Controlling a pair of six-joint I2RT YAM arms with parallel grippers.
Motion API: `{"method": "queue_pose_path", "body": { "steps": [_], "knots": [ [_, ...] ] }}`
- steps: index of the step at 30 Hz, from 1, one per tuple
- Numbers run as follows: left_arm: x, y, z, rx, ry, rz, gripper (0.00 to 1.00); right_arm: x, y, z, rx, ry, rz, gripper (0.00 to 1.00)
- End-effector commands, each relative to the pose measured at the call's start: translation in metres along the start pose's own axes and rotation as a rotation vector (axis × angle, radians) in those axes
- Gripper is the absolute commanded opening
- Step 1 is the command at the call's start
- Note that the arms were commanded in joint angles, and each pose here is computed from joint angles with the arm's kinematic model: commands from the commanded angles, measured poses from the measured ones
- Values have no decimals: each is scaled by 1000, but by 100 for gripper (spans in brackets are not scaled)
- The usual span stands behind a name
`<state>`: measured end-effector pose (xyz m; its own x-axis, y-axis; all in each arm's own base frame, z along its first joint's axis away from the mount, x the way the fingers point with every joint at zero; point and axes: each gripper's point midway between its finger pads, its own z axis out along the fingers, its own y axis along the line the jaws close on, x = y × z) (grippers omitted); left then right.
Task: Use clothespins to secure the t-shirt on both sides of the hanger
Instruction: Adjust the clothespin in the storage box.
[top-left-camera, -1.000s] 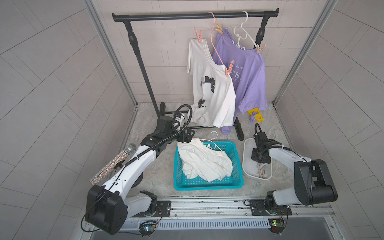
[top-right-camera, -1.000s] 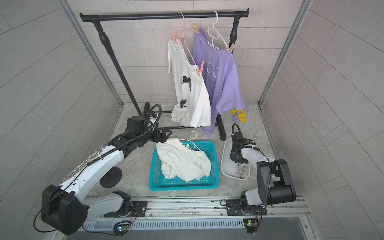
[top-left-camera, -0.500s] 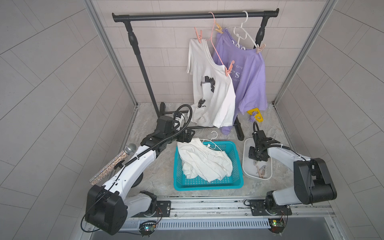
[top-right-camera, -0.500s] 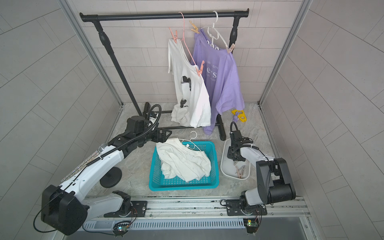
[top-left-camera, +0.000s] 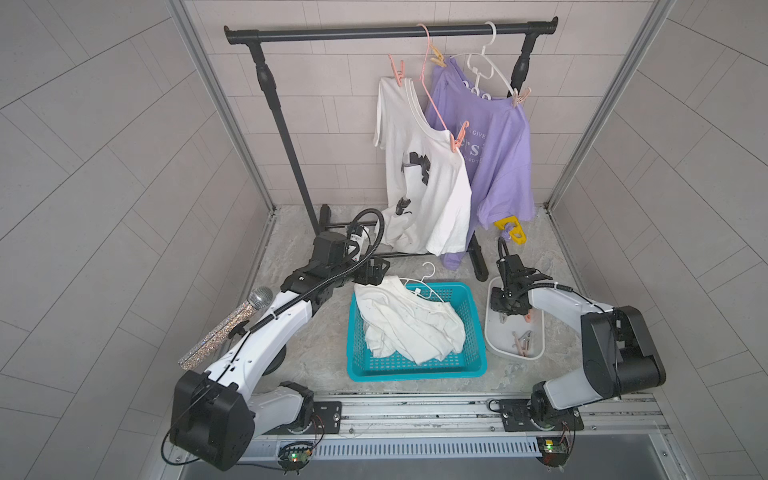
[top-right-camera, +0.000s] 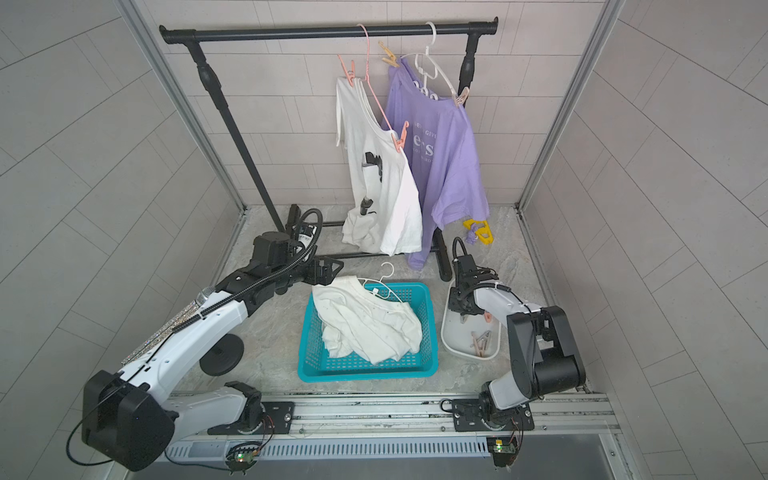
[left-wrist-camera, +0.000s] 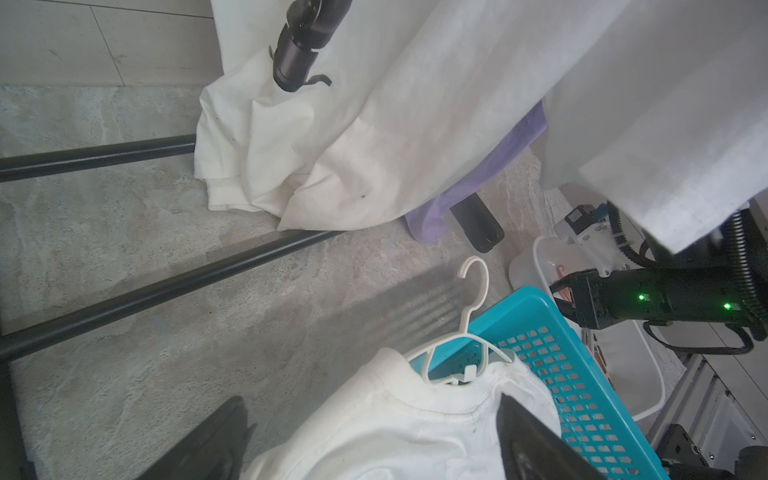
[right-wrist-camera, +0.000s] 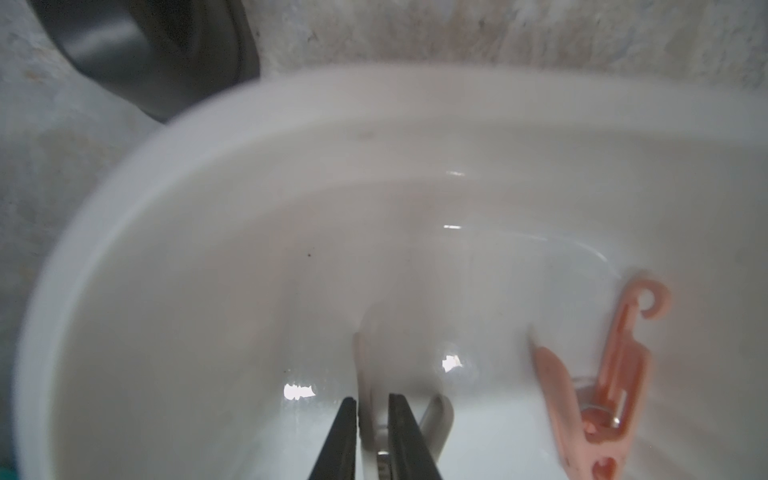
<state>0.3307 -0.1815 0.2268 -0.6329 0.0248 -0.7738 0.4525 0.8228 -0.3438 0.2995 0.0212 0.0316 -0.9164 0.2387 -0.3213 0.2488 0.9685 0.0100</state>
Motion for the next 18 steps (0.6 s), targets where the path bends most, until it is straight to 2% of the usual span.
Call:
{"method": "queue_pose_path", "body": {
  "steps": [1, 10, 14, 18],
  "knots": [
    [-5, -2, -5, 2, -28, 13, 97, -2, -2, -3, 21, 4, -15, 23],
    [-5, -2, -6, 0, -30, 14, 97, -6, -7, -20, 40, -8, -27, 47],
    [-5, -2, -6, 3, -31, 15, 97, -3, -11, -25, 59, -6, -23, 61],
    [-5, -2, -6, 5, -30, 13, 97, 4, -14, -23, 67, 14, 7, 67]
  ]
}}
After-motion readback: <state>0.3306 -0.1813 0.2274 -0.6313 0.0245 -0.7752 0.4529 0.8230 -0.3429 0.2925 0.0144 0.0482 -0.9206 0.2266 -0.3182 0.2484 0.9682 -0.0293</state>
